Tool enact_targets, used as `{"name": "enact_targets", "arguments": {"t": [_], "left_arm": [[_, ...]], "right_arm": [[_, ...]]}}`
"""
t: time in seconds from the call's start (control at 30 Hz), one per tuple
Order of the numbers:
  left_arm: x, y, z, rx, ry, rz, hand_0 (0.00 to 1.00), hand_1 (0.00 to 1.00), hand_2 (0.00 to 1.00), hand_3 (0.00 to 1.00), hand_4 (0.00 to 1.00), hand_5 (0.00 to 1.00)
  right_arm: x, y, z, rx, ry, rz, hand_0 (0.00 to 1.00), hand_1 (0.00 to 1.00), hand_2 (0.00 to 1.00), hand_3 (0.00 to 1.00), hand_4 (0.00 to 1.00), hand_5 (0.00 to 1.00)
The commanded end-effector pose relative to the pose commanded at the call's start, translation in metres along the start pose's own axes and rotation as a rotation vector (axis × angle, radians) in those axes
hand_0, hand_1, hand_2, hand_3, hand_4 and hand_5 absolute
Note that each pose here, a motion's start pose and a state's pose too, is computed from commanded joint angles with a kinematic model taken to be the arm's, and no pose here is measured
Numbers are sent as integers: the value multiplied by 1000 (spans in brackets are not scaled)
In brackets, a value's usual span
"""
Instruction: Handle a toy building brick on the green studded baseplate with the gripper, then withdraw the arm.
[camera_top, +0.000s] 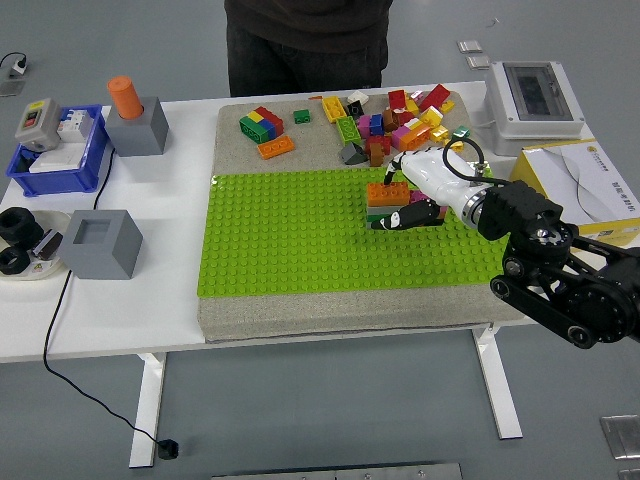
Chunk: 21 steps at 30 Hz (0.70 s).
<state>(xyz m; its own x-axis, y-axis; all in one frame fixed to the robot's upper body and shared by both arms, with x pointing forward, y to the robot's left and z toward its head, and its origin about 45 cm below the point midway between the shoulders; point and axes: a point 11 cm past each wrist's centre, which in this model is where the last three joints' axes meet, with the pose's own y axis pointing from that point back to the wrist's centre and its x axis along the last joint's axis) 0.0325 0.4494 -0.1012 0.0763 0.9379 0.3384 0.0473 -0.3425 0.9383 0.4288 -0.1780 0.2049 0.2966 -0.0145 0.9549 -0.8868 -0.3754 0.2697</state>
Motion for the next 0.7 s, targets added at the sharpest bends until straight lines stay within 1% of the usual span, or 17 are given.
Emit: {"name": "enact_targets", "arguments": {"t": [0.7], "left_arm": [[0, 0, 3, -11, 3, 1, 792, 807, 753, 456, 998, 912]], "right_arm": [[-11, -2, 9, -27, -9, -27, 851, 811, 865, 596, 981, 644]]}}
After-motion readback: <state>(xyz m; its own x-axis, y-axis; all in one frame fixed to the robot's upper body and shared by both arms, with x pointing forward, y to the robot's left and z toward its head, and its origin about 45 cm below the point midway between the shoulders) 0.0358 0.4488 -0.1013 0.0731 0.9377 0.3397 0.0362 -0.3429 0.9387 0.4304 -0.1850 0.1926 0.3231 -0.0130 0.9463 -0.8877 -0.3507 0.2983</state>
